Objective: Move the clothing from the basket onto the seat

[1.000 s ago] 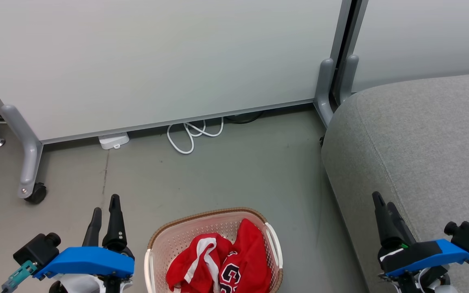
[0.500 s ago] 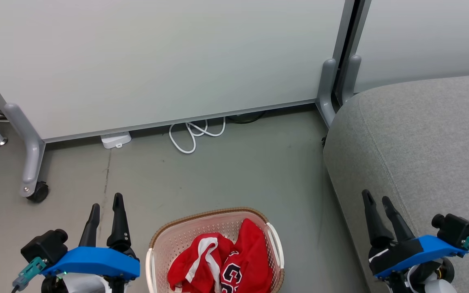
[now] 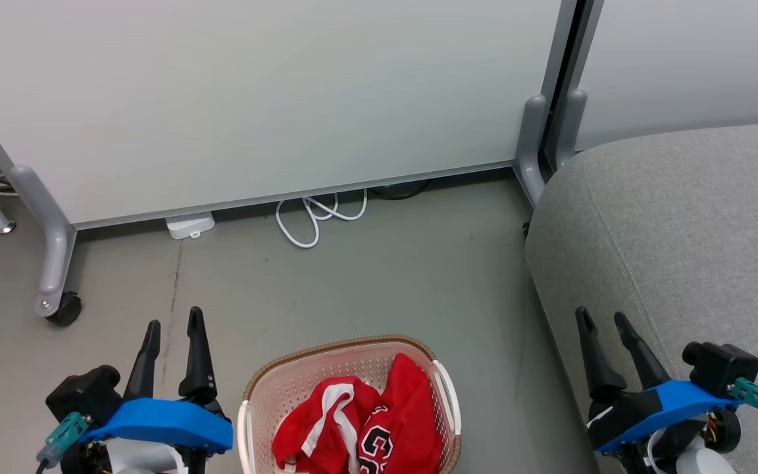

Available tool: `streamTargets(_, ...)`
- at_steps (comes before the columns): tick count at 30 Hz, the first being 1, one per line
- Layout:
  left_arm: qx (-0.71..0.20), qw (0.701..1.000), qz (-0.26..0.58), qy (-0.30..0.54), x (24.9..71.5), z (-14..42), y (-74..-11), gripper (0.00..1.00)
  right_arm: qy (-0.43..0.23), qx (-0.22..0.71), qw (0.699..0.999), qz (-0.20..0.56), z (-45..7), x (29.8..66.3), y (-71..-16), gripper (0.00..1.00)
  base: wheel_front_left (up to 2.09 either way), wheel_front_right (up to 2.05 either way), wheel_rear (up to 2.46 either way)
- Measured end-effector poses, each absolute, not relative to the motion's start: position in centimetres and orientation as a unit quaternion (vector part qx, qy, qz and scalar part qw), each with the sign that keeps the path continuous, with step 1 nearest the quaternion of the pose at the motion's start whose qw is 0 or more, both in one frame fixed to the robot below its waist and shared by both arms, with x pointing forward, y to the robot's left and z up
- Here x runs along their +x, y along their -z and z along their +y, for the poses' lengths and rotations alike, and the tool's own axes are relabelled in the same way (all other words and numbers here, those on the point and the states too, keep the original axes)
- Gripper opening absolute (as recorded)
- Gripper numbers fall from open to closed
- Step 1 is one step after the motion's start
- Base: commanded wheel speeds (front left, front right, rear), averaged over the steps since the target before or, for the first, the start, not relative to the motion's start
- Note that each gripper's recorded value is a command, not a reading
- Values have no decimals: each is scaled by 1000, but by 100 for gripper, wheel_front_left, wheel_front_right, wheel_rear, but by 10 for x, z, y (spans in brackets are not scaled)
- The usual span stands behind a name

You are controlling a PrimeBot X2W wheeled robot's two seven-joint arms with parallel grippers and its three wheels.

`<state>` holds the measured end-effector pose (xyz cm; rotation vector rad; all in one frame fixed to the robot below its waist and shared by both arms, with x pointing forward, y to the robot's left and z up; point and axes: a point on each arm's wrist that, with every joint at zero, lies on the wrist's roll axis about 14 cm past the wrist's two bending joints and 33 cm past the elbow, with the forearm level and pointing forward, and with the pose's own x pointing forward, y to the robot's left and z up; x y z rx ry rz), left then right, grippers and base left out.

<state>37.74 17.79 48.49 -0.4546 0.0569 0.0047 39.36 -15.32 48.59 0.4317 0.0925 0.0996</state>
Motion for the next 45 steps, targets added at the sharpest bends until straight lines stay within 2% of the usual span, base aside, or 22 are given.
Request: streamTargets(45,-87,996,0,24,375,170,-486,100,-88,48,995,15,-140,397,-495,100,0,0,0)
